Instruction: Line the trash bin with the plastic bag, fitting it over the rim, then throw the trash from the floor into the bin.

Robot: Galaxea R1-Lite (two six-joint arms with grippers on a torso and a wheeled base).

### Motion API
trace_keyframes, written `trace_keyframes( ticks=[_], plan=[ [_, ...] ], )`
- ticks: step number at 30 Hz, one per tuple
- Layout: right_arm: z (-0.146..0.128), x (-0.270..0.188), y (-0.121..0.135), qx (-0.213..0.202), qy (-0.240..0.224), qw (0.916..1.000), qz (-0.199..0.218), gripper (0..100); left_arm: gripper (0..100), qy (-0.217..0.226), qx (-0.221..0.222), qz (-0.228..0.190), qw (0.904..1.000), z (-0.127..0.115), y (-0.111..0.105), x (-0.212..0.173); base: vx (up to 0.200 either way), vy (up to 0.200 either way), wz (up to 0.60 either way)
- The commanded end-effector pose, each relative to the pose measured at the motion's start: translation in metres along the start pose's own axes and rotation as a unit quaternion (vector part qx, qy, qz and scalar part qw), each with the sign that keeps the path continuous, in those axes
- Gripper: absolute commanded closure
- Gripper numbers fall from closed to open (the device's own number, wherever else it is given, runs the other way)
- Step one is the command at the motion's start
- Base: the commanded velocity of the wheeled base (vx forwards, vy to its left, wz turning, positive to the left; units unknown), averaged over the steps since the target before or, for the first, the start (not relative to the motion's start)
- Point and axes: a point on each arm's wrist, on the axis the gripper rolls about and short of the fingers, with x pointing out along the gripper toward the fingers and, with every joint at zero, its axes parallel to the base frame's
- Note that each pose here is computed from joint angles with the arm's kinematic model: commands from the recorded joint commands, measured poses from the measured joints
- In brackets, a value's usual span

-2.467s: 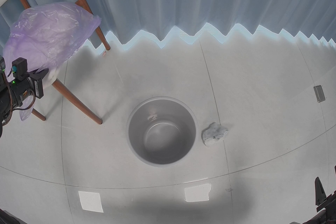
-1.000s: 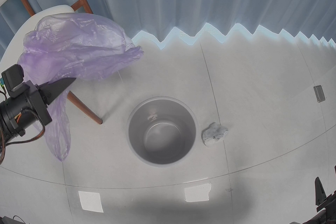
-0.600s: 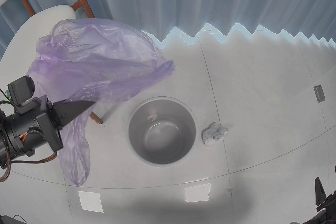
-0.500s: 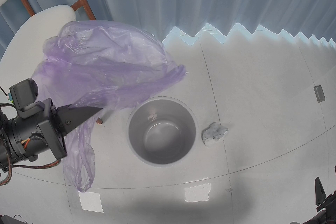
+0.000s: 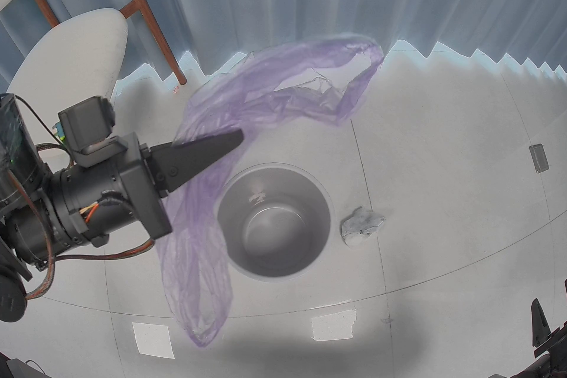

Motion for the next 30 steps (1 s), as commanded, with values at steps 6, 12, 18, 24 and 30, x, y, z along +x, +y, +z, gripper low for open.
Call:
trace_keyframes(
  ticks=[6, 12, 18, 24, 30],
  plan=[
    [-0.005, 0.0, 0.0, 0.0, 0.0, 1.0, 0.0, 0, 100, 0.006, -0.011, -0.024, 0.9996, -0.02, -0.015, 0.044, 0.0, 0.0, 0.0],
    [-0.005, 0.0, 0.0, 0.0, 0.0, 1.0, 0.0, 0, 100, 0.008, -0.011, -0.024, 0.9996, -0.022, -0.016, 0.047, 0.0, 0.0, 0.0],
    [-0.005, 0.0, 0.0, 0.0, 0.0, 1.0, 0.0, 0, 100, 0.03, -0.015, 0.007, 0.9994, -0.035, 0.002, 0.054, 0.0, 0.0, 0.0],
    [-0.005, 0.0, 0.0, 0.0, 0.0, 1.0, 0.0, 0, 100, 0.013, -0.009, 0.018, 0.9997, -0.031, 0.003, 0.043, 0.0, 0.0, 0.0],
    [-0.005, 0.0, 0.0, 0.0, 0.0, 1.0, 0.0, 0, 100, -0.016, -0.003, 0.036, 0.9992, -0.022, -0.002, 0.019, 0.0, 0.0, 0.0]
  ],
)
